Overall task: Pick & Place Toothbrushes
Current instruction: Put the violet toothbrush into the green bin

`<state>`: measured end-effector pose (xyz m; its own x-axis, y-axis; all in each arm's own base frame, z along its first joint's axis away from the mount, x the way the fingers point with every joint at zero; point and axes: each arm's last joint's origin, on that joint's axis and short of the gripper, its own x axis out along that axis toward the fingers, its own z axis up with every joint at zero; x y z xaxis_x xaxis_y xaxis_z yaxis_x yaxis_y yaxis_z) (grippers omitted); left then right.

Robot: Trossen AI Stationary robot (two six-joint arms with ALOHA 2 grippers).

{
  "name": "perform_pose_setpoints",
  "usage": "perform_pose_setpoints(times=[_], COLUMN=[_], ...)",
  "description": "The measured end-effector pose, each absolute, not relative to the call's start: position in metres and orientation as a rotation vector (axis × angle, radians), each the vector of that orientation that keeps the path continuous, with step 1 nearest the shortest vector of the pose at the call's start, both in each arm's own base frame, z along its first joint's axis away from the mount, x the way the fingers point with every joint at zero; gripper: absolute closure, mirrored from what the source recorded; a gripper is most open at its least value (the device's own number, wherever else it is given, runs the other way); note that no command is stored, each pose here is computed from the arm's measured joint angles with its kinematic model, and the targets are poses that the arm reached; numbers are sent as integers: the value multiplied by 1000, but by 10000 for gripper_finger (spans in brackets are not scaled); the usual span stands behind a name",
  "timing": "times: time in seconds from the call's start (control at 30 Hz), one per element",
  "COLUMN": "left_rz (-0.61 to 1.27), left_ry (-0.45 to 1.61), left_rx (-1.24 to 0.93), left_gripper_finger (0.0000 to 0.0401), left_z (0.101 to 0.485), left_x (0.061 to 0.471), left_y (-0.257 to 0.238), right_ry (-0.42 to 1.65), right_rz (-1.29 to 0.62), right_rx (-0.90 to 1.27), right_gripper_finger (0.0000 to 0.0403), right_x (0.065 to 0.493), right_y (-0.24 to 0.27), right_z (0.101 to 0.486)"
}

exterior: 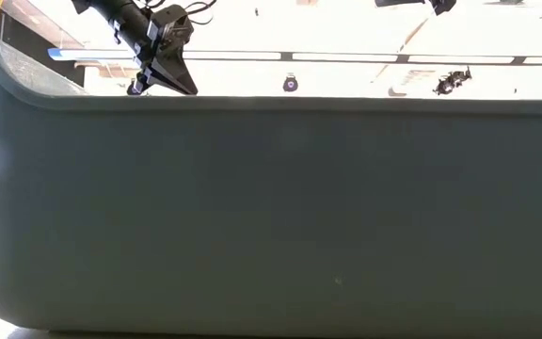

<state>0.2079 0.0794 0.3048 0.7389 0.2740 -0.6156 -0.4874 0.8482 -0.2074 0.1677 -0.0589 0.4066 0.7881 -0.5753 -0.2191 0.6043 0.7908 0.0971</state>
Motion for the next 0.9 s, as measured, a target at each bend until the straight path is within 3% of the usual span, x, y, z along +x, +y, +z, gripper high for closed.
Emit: perform_pose_setpoints(times=[0.5,0.9], left_rz=[441,443], left_ry=[484,559], left_rx=[-437,-423], left_gripper_finger=[357,357], left_z=[313,308], left_x=[214,209], left_y=[82,80], right_ry=[182,182], right_rz=[-641,-641], right_rx=[165,165], right_gripper_finger=[399,399], right_x=[168,168], right_y=[-59,-59], right_z=[407,407])
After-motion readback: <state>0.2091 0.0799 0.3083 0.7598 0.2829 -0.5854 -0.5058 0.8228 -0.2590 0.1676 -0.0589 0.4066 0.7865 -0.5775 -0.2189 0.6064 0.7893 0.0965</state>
